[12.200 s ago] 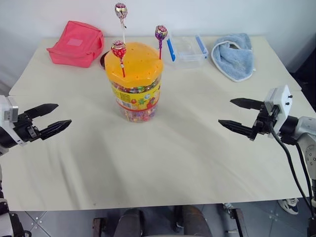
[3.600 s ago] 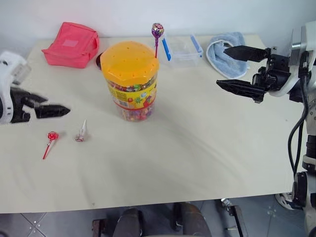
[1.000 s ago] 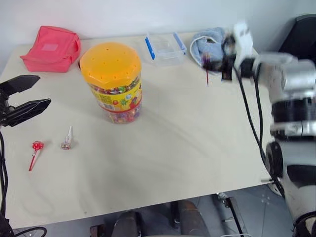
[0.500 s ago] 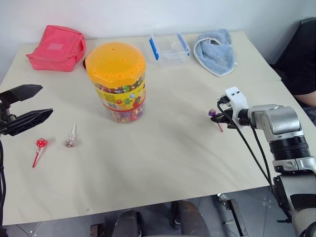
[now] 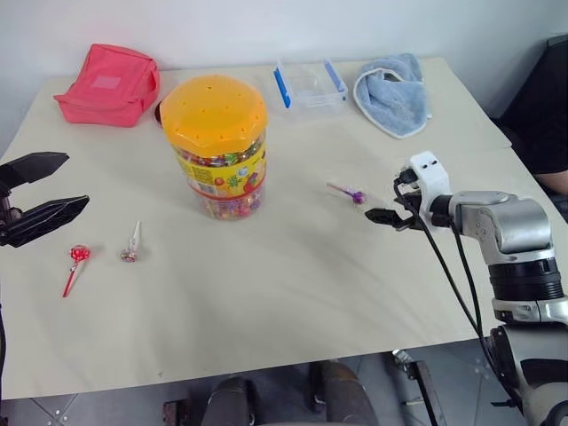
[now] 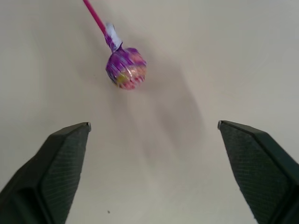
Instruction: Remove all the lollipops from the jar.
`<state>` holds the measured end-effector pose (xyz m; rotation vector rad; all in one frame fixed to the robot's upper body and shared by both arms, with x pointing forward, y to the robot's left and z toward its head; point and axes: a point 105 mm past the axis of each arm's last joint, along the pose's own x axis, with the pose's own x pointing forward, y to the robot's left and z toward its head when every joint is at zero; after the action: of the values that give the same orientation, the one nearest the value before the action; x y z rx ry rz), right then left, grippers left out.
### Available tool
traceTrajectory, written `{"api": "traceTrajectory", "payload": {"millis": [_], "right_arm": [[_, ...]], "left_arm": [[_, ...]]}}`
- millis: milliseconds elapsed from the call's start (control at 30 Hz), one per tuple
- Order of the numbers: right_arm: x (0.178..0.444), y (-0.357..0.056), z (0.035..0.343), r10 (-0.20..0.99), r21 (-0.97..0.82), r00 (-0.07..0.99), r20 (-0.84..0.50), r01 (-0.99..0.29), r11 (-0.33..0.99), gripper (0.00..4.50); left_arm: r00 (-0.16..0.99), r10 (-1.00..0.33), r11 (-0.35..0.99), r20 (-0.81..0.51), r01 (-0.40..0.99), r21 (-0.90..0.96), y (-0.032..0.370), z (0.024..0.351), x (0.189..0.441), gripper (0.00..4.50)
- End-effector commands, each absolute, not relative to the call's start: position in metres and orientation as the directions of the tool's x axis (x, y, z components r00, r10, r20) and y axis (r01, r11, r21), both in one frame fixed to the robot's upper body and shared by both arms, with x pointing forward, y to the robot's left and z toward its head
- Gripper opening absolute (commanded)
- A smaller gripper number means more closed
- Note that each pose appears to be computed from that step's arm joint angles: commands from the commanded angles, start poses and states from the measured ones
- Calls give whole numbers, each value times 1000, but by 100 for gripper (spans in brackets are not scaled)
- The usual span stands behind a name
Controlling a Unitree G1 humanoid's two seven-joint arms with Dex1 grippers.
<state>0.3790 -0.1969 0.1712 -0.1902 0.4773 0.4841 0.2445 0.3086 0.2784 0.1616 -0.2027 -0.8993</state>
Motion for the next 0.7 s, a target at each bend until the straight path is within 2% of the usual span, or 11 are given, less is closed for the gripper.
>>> {"api": "traceTrajectory", "payload": {"millis": [33, 100, 200, 267, 333, 433, 600, 700], "right_arm": [[372, -195, 201, 424, -115, 830, -363, -492, 863, 447], [360, -179, 217, 525, -150, 804, -278, -576, 804, 447], [337, -153, 232, 680, -226, 709, -187, -705, 672, 447], [319, -140, 232, 771, -280, 610, -185, -785, 553, 447], [309, -135, 226, 834, -236, 515, -199, -851, 469, 447], [306, -133, 222, 875, -219, 439, -204, -892, 396, 447], [322, -135, 221, 884, -218, 444, -145, -886, 409, 447], [327, -134, 210, 879, -222, 445, -171, -887, 406, 447]], "left_arm": [[606, -785, 618, 131, 748, 243, 309, 286, 237, 450], [671, -729, 683, 134, 701, 203, 316, 283, 241, 450], [761, -644, 763, 78, 633, 129, 326, 275, 248, 450], [791, -608, 792, 70, 598, 122, 327, 272, 251, 450], [784, -618, 784, 66, 607, 131, 322, 265, 248, 450], [754, -655, 755, 49, 650, 89, 315, 252, 235, 450], [775, -631, 770, -31, 631, 99, 320, 226, 211, 450], [783, -621, 779, -39, 622, 77, 322, 218, 198, 450]]}}
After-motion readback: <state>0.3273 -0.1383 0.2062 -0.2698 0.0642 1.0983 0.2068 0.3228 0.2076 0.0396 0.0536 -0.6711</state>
